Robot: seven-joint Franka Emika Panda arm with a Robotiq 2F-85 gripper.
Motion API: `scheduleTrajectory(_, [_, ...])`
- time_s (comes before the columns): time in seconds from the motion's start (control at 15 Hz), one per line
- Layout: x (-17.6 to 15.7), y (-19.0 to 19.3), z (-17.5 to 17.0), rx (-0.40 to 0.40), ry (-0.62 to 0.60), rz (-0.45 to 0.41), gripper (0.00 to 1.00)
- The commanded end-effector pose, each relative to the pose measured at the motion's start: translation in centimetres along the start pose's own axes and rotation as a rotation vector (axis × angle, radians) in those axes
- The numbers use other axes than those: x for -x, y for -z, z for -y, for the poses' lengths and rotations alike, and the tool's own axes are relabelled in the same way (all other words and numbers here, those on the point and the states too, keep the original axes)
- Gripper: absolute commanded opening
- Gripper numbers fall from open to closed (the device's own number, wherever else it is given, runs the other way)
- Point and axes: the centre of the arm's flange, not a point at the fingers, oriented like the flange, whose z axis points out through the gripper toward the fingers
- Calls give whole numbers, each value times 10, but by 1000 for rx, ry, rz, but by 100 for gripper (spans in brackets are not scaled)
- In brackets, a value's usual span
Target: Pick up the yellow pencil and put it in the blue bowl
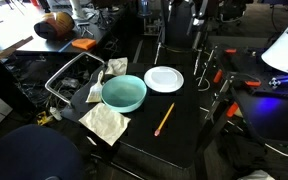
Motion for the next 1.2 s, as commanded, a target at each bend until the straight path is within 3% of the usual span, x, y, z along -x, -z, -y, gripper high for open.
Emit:
scheduleTrajectory(0.0, [0,0,0,0,0,0,100])
scheduleTrajectory(0.47, [-10,-35,7,23,98,15,100])
scheduleTrajectory(0.67, [-15,-65,16,-3,134,34,100])
scheduleTrajectory(1.13, [-27,-142,46,-47,283,-10,100])
